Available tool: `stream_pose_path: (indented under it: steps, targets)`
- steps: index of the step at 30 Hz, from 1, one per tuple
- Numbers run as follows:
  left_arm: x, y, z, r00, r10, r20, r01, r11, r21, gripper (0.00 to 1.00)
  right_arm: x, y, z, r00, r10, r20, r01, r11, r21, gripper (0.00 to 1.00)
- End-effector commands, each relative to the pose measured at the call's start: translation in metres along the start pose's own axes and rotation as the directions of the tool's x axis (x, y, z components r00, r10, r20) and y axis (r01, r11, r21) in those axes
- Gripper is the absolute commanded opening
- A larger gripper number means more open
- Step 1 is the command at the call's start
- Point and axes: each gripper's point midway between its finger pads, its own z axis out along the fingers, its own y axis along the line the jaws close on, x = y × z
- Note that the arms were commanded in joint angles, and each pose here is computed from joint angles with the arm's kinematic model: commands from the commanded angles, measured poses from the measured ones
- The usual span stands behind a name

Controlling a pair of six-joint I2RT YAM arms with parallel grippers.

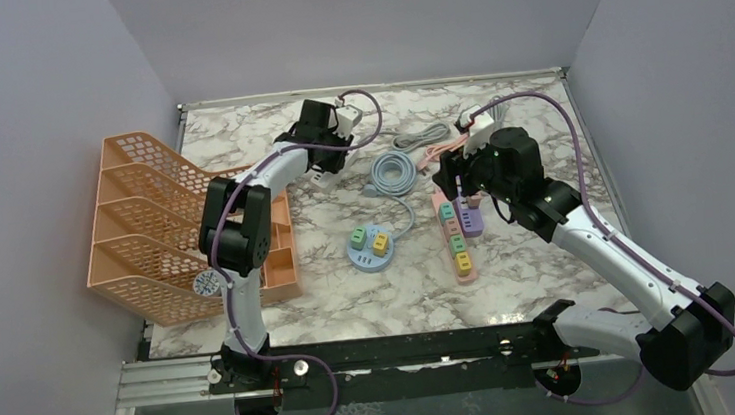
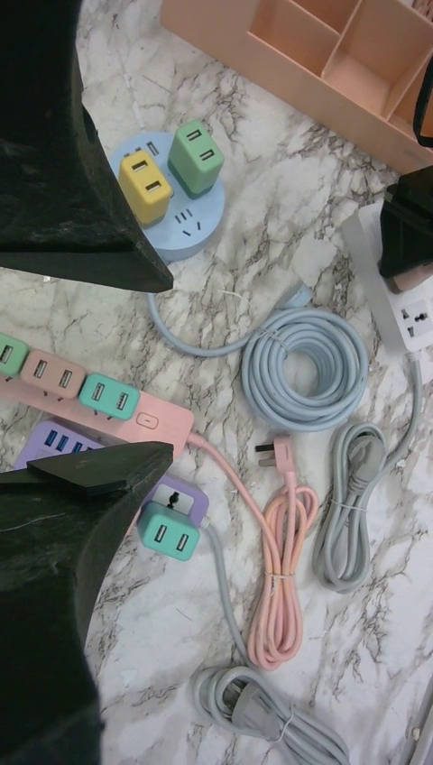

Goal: Insert the plug

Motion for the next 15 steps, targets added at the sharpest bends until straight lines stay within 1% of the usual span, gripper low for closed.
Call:
stream_pose_path:
  steps: [1,3,5,9,15]
  targets:
    - [0.152,-0.021,0.018,0.871,-0.013,-0.492,0.041,0.998,0.046,0.0,-0.005,-0.004,-0.005,1.0,-0.012,0.023,0.011,1.0,0.028,0.61]
    - [0.151,-0.024,0.013,0.857,-0.006,-0.516,0.049,0.996,0.069,0.0,-0.005,-0.005,-0.006,1.0,-0.012,0.021,0.011,0.999,0.032,0.61]
    - [0.145,-0.027,0.005,0.853,0.003,-0.522,0.054,0.994,0.096,0.0,-0.006,-0.005,-0.007,1.0,-0.014,0.02,0.013,0.999,0.032,0.61]
    - [0.122,-0.034,-0.016,0.877,0.019,-0.479,0.06,0.987,0.149,0.0,-0.009,-0.004,-0.007,1.0,-0.022,0.017,0.022,0.999,0.026,0.61]
    - [0.1,-0.039,-0.044,0.905,0.028,-0.424,0.05,0.984,0.173,0.0,-0.01,0.0,-0.003,1.0,-0.017,0.014,0.017,1.0,0.006,0.61]
